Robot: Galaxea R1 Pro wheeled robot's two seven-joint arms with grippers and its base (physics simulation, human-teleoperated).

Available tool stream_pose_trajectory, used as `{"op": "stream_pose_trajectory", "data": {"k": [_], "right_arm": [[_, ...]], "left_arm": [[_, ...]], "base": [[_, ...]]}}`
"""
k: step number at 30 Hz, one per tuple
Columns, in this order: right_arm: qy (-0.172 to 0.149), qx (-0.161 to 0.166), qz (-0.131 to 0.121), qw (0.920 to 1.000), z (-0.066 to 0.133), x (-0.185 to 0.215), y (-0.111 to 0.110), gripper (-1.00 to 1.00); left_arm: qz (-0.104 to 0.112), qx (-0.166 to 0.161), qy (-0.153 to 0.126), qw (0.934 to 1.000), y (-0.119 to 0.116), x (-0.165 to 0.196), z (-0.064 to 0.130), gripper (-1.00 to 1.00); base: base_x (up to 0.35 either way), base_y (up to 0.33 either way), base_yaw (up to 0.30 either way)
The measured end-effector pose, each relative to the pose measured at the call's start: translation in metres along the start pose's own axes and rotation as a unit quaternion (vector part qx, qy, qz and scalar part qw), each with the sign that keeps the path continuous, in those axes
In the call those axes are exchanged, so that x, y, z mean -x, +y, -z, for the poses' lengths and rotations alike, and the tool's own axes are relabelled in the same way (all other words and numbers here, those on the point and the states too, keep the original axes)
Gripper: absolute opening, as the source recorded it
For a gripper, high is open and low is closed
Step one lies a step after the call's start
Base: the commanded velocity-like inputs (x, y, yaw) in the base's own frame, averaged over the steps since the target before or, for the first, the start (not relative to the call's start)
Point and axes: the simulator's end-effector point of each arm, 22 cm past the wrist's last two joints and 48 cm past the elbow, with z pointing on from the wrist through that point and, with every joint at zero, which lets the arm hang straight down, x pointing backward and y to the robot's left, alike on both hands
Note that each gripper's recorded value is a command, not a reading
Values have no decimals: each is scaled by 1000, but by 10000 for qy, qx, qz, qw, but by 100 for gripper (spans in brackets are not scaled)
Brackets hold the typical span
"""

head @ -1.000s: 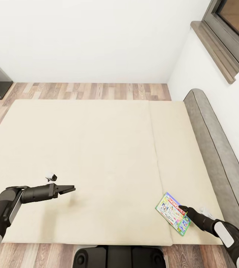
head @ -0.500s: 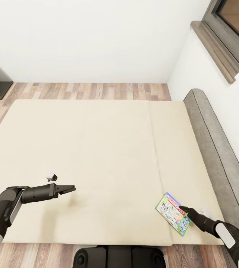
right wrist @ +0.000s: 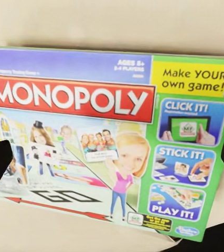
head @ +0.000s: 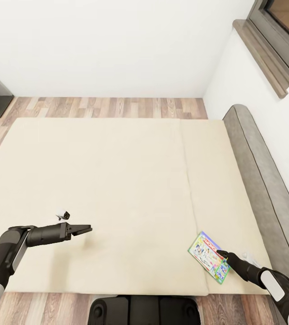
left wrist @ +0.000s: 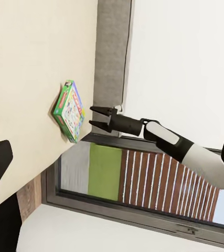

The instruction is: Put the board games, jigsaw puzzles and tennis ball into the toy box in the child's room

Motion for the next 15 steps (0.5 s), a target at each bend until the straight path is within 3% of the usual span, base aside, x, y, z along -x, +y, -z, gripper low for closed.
{"op": "stream_pose_trajectory", "data": {"k": [15], "right_arm": [[86,-82,-13,9999,-6,-8,-9,100]], "left_arm": [[118,21,32,9999,11,-5,-2,100]], "base": [[0,0,0]]}}
